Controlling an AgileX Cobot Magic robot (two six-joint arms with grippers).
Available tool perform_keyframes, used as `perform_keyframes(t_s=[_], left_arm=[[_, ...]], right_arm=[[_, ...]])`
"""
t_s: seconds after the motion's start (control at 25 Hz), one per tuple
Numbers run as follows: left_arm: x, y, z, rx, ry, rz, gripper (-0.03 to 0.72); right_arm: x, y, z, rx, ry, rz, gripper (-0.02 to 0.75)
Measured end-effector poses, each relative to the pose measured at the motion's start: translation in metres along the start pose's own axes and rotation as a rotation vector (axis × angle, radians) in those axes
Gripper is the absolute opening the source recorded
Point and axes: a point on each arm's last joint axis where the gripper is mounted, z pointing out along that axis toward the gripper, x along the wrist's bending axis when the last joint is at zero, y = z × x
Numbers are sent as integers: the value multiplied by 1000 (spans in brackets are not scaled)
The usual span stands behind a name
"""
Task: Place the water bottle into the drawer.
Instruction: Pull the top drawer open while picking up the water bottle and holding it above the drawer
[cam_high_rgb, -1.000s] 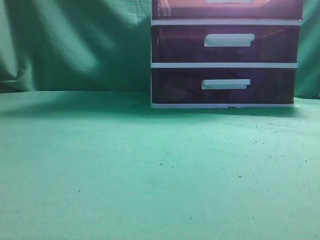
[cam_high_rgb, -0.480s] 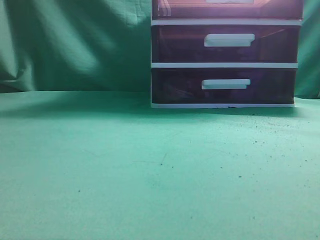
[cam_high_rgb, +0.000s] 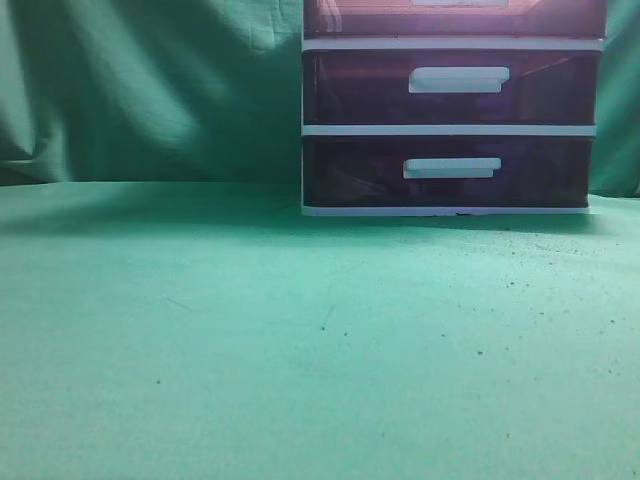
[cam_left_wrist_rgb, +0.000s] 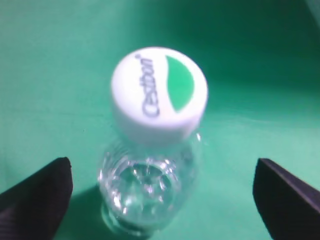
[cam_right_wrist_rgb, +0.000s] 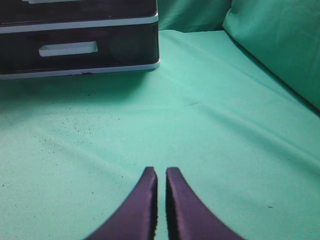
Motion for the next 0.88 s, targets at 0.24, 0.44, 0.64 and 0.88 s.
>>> perform_keyframes(t_s=[0.24, 0.44, 0.64, 0.88], left_arm=[[0, 3, 37, 66, 13, 5, 638], [1, 0, 56, 83, 21, 48, 424], [1, 1, 56, 72, 21, 55, 334], [-4, 15, 42, 138, -4, 55, 291]], right_arm=[[0, 0, 0, 0, 0, 0, 48], [0, 0, 0, 0, 0, 0, 48], [0, 0, 0, 0, 0, 0, 48], [0, 0, 0, 0, 0, 0, 48]])
